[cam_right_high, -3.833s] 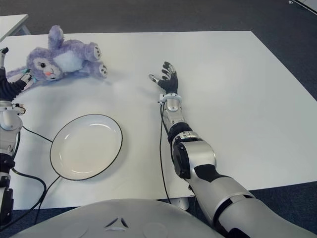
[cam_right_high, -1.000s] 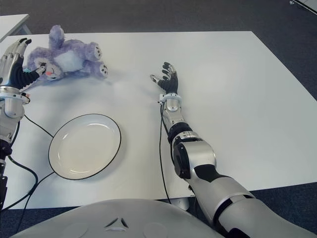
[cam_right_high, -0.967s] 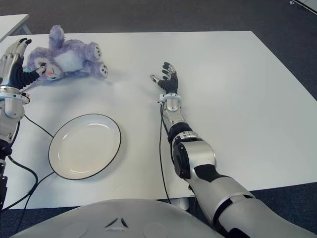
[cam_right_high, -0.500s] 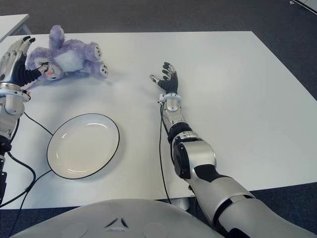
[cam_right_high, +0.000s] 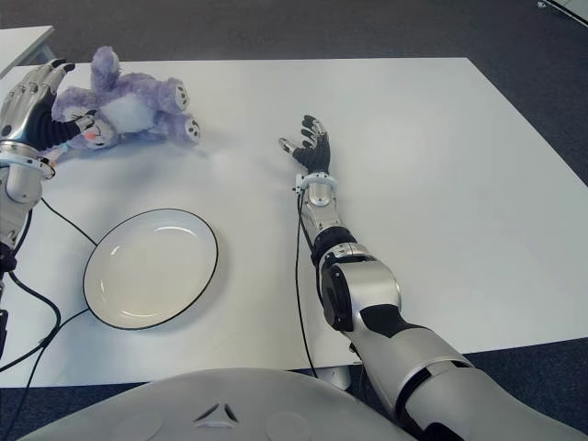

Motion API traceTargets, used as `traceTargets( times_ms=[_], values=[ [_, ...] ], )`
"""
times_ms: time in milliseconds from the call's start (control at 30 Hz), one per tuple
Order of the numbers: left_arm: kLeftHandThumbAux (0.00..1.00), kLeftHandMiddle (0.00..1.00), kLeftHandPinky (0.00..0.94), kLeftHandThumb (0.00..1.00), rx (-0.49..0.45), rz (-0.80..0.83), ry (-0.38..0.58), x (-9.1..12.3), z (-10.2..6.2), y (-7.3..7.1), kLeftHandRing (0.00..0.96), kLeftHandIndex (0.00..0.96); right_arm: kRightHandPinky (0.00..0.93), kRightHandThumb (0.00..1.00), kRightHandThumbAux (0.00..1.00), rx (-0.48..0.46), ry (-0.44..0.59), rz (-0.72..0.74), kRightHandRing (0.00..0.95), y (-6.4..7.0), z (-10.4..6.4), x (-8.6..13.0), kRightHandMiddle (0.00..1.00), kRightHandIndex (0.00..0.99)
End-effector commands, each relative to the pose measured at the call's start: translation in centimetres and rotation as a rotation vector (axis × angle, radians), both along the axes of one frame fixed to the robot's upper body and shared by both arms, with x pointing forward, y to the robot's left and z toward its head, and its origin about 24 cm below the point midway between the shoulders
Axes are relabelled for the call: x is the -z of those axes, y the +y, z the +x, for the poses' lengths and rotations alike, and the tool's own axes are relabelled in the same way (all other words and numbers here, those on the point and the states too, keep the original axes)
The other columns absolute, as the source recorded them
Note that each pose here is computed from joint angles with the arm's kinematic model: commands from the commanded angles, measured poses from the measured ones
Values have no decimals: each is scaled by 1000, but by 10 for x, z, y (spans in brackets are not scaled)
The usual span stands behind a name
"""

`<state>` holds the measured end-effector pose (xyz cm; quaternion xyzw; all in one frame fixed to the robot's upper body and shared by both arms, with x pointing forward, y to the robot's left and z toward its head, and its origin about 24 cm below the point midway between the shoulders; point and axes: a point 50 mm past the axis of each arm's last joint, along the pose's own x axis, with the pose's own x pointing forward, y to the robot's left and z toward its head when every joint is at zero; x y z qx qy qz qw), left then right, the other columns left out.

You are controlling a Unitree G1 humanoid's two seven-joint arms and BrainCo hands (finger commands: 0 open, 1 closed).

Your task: Put the doll into the plate.

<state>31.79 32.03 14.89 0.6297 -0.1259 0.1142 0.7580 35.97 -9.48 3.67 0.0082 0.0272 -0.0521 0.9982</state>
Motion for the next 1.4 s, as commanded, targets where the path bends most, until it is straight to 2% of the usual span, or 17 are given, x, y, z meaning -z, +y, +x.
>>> traceTargets(
  times_ms=[33, 633, 967, 1000, 1100, 1400],
  values=[
    [572, 37, 90, 337, 3, 58, 74, -2, 2, 2, 57, 0, 170, 220, 947, -81, 489, 92, 163, 52, -76, 94, 183, 161],
    [572, 20, 72, 342, -7, 73, 123, -7, 7, 2, 39, 0, 170, 178, 954, -86, 486, 89, 159, 54, -76, 94, 180, 159],
    [560, 22, 54, 336, 1, 89, 140, -8, 9, 1, 40, 0, 160, 194, 958, -82, 490, 97, 156, 54, -77, 94, 181, 164],
    [555, 25, 81, 340, 2, 91, 141, -8, 9, 1, 42, 0, 159, 203, 957, -82, 490, 98, 155, 54, -77, 94, 180, 164],
    [553, 28, 81, 344, 7, 96, 144, -9, 10, 0, 45, 0, 161, 213, 955, -81, 489, 100, 154, 54, -77, 94, 180, 165],
    [558, 22, 75, 357, 23, 104, 149, -10, 13, -2, 45, 0, 164, 199, 956, -78, 490, 104, 154, 54, -77, 94, 176, 160]
  ],
)
